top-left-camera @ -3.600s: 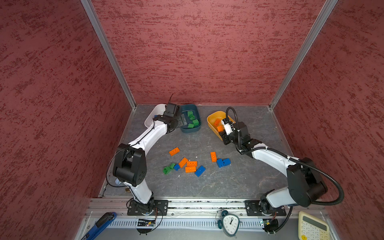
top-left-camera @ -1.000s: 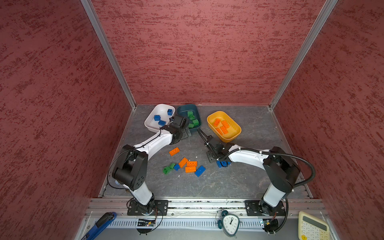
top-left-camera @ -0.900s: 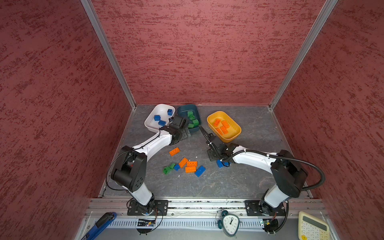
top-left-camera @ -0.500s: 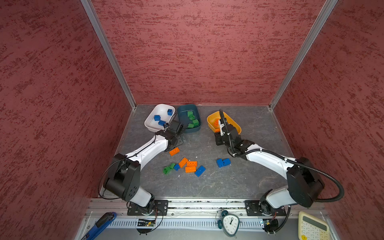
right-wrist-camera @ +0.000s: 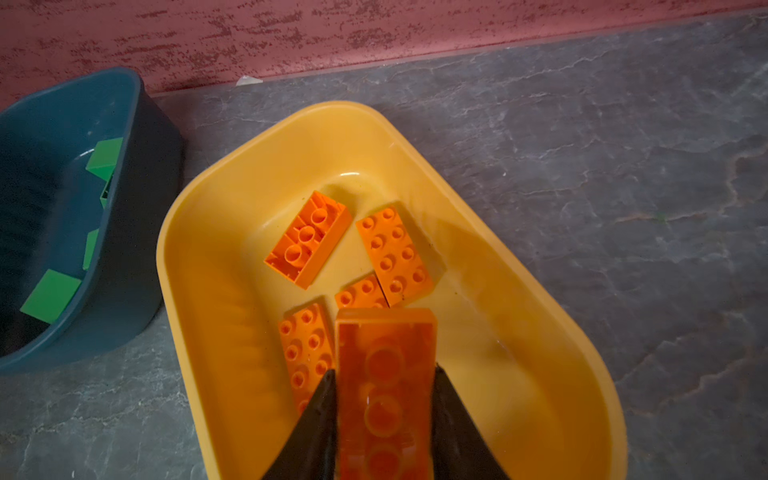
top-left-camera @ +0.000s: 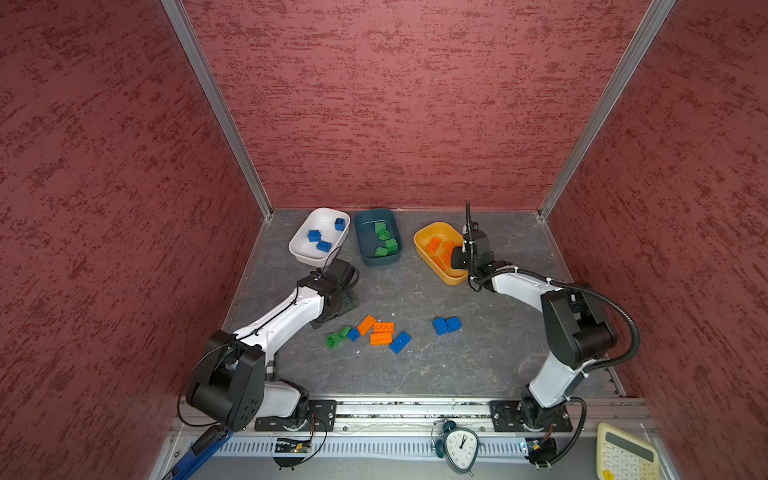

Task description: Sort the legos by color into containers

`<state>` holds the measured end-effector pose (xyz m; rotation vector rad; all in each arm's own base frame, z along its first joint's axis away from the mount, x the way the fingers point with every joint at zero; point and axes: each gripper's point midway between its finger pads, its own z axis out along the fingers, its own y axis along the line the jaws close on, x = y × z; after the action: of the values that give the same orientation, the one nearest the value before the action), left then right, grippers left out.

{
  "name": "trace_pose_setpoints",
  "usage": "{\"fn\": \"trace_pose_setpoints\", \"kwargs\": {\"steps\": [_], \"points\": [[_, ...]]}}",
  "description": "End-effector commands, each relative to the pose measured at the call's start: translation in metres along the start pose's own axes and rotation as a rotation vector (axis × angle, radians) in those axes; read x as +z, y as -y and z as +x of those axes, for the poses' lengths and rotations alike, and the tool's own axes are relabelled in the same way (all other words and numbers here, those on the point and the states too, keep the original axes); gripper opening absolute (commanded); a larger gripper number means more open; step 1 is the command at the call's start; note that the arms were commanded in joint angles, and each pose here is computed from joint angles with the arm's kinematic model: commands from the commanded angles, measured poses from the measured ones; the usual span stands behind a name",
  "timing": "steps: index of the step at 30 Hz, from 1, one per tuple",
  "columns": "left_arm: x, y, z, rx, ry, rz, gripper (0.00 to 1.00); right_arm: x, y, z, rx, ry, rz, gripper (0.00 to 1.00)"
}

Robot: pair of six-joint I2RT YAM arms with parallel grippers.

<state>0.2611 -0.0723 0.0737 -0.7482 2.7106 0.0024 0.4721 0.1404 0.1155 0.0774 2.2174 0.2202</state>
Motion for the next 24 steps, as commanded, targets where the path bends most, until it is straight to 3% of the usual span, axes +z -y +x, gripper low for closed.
{"fn": "trace_pose_setpoints", "kwargs": {"steps": [1, 6, 9, 10, 11, 17, 24], "points": [[-0.002, -0.014, 0.016, -0.033, -0.048, -0.011, 0.99, -0.001, -0.013, -0.023, -0.001, 0.035, -0.042, 0.36], [0.002, -0.026, 0.034, -0.108, -0.098, -0.007, 1.00, -0.002, -0.018, -0.026, -0.019, 0.015, -0.059, 0.73], [0.006, -0.030, 0.043, -0.175, -0.123, -0.025, 0.90, -0.008, -0.020, -0.030, -0.022, 0.026, -0.068, 0.83], [0.008, -0.034, 0.046, -0.198, -0.127, -0.040, 0.85, -0.010, -0.020, -0.031, -0.021, 0.032, -0.067, 0.96], [0.009, -0.037, 0.048, -0.223, -0.124, -0.052, 0.81, -0.012, -0.020, -0.032, -0.023, 0.038, -0.067, 0.99], [0.021, -0.032, 0.053, -0.246, -0.145, 0.005, 0.66, -0.023, -0.017, -0.036, -0.024, 0.065, -0.063, 0.99], [0.031, -0.028, 0.074, -0.200, -0.212, 0.002, 0.58, -0.026, -0.013, -0.035, -0.023, 0.072, -0.048, 0.99]]}}
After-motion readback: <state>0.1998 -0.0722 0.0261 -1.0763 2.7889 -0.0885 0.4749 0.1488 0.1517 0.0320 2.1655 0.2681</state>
